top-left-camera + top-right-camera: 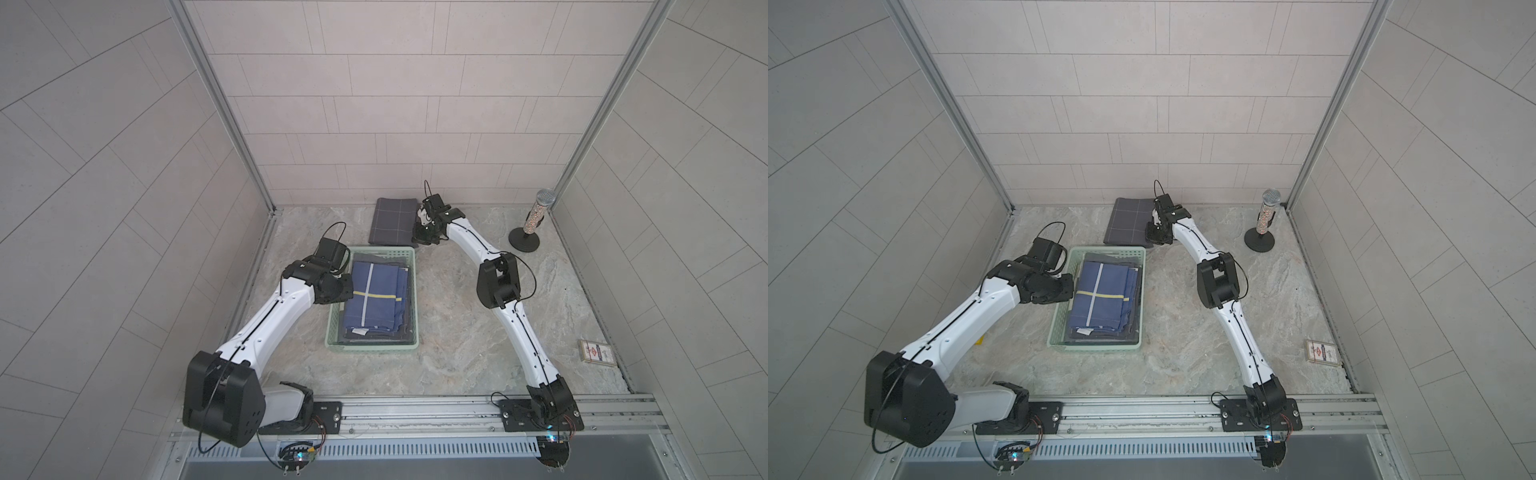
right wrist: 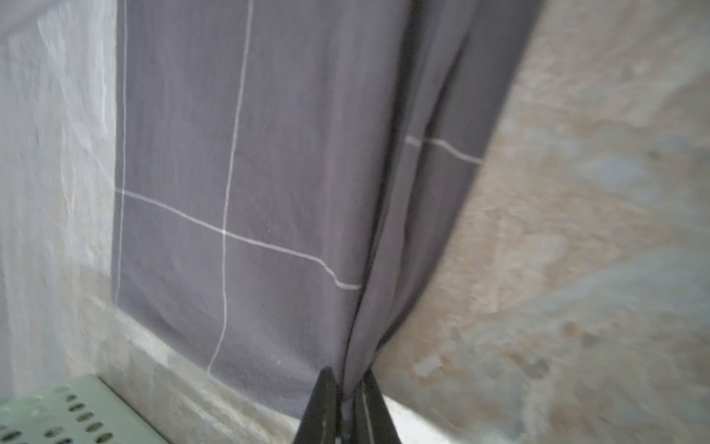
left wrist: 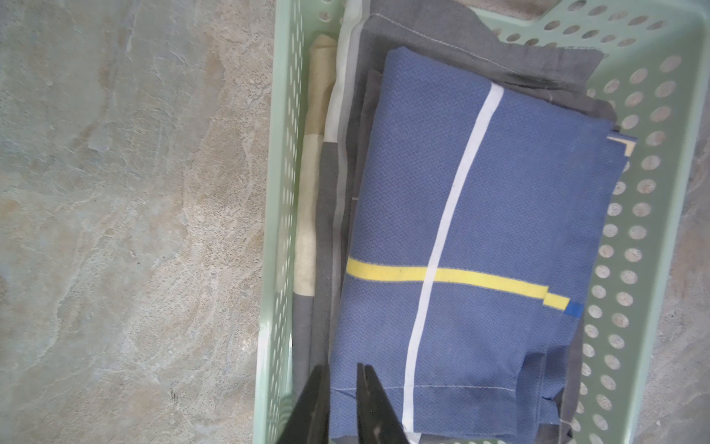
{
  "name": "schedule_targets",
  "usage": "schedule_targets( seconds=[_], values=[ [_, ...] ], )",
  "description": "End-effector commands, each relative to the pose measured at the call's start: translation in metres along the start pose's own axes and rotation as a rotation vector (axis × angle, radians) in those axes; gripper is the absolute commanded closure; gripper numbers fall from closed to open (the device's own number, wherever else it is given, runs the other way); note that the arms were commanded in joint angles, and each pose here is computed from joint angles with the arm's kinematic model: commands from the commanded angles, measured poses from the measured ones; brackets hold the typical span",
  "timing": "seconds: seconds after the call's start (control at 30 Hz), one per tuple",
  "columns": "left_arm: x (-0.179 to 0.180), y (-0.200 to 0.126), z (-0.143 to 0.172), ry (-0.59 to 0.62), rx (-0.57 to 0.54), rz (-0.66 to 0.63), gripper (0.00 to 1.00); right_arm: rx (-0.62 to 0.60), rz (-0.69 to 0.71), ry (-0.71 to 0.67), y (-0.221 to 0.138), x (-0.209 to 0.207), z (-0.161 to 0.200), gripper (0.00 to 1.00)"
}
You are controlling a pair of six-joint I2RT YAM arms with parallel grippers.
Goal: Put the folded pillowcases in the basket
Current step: Move the pillowcase to the center of the board.
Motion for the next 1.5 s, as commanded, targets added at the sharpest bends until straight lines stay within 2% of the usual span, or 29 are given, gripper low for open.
schedule_targets(
  seconds=[0.0, 0.17, 0.23, 0.33, 0.4, 0.57, 0.7, 0.83, 0.97, 1.07, 1.1, 1.13, 1.17, 1.27, 1.33, 1.47],
  values=[
    [0.001, -0.011, 0.005, -0.012, -0.010, 0.018, 0.80, 0.055, 0.137, 0.027, -0.006, -0.028, 0.019, 1.00],
    [0.005, -0.022, 0.011, -0.005, -0.021, 0.009, 0.80, 0.028, 0.311, 0.095, -0.058, -0.064, 0.022, 1.00],
    [0.004, -0.026, 0.013, -0.002, -0.028, 0.016, 0.80, 0.016, 0.335, 0.129, -0.075, -0.081, 0.028, 1.00],
    [-0.001, -0.035, 0.014, 0.000, -0.046, 0.043, 0.80, 0.062, 0.347, 0.162, -0.098, -0.103, 0.056, 1.00],
    [-0.010, -0.042, 0.012, 0.000, -0.062, 0.070, 0.80, 0.116, 0.337, 0.179, -0.109, -0.112, 0.091, 1.00],
    [-0.049, -0.063, 0.010, 0.046, -0.094, 0.146, 0.80, 0.155, 0.284, 0.215, -0.137, -0.108, 0.177, 1.00],
    [-0.086, -0.078, 0.014, 0.123, -0.137, 0.184, 0.80, 0.208, 0.301, 0.160, -0.163, -0.094, 0.245, 1.00],
    [-0.123, -0.078, 0.024, 0.192, -0.142, 0.221, 0.80, 0.276, 0.282, 0.161, -0.181, -0.087, 0.311, 1.00],
    [-0.156, -0.065, 0.037, 0.251, -0.114, 0.242, 0.80, 0.266, 0.338, 0.175, -0.216, -0.097, 0.349, 1.00],
    [-0.178, -0.062, 0.050, 0.304, -0.103, 0.249, 0.79, 0.181, 0.428, 0.215, -0.255, -0.111, 0.362, 1.00],
    [-0.183, -0.061, 0.052, 0.317, -0.108, 0.250, 0.79, 0.136, 0.442, 0.229, -0.264, -0.113, 0.360, 0.89],
    [-0.190, -0.058, 0.055, 0.325, -0.103, 0.257, 0.79, 0.091, 0.443, 0.243, -0.273, -0.113, 0.358, 0.69],
    [-0.197, -0.055, 0.056, 0.327, -0.092, 0.267, 0.78, 0.060, 0.445, 0.252, -0.281, -0.113, 0.355, 0.64],
    [-0.218, -0.048, 0.060, 0.353, -0.063, 0.279, 0.75, 0.068, 0.458, 0.245, -0.291, -0.110, 0.348, 0.59],
    [-0.231, -0.043, 0.062, 0.380, -0.049, 0.282, 0.72, 0.071, 0.404, 0.261, -0.294, -0.096, 0.340, 0.55],
    [-0.259, -0.026, 0.058, 0.420, -0.033, 0.282, 0.60, -0.027, 0.390, 0.270, -0.297, -0.093, 0.321, 0.51]
  ],
)
Point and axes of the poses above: each gripper's point midway between its finger pads, its own y axis out along the fingers, its own x axis along the line the jaws close on, z = x × y, the point moved 1 cm from there along -y, back along the fingers, and after that the axes turned 6 degrees about -y, right-handed, at the moved point
